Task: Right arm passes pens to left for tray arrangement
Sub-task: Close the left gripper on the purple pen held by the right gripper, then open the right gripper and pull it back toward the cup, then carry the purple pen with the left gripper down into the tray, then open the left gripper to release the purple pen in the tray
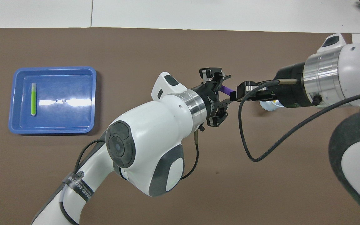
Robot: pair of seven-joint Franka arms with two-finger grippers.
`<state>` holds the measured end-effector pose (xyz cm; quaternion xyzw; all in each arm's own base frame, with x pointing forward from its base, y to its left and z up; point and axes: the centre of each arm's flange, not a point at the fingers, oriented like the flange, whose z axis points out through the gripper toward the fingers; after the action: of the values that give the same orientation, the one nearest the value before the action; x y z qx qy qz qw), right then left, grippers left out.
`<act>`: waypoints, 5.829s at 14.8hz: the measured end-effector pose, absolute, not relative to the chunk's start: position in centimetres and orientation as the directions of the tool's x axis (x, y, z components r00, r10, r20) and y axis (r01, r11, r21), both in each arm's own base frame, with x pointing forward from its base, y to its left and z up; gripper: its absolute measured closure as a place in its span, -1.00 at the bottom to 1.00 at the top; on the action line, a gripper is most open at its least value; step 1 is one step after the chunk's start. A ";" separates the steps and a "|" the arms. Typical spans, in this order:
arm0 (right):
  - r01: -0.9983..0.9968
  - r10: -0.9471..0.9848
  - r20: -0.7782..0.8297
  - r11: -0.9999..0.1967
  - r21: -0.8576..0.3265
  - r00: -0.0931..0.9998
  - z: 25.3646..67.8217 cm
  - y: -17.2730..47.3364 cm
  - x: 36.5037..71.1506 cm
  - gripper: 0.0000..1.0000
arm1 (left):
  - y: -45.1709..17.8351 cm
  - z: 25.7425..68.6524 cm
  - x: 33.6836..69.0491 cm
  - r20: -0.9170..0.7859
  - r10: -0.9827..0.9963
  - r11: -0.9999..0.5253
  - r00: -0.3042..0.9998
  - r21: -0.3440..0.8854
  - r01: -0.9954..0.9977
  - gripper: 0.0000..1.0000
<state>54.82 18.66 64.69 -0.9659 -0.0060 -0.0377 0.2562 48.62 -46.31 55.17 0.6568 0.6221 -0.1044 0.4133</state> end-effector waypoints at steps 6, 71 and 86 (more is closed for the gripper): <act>-0.008 -0.037 0.048 -0.869 -0.495 0.998 64.6 18.6 54.7 0.65 | -43.8 58.4 48.6 -0.631 0.746 0.062 0.213 0.384 0.921 -0.31; 0.280 0.276 0.252 -0.960 0.017 0.928 39.6 3.6 63.6 -0.21 | 1.1 45.3 58.7 0.044 0.412 -0.908 0.910 0.105 0.406 0.65; 0.256 0.257 0.231 -0.966 0.034 0.938 38.8 1.1 63.3 0.35 | 4.3 35.0 64.0 0.116 0.010 -1.000 0.993 -0.016 0.012 0.65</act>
<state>63.32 1.13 38.78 -0.9845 -0.1303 -0.1176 -0.0016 63.99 4.28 34.98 0.9983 0.0055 0.0582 -0.0082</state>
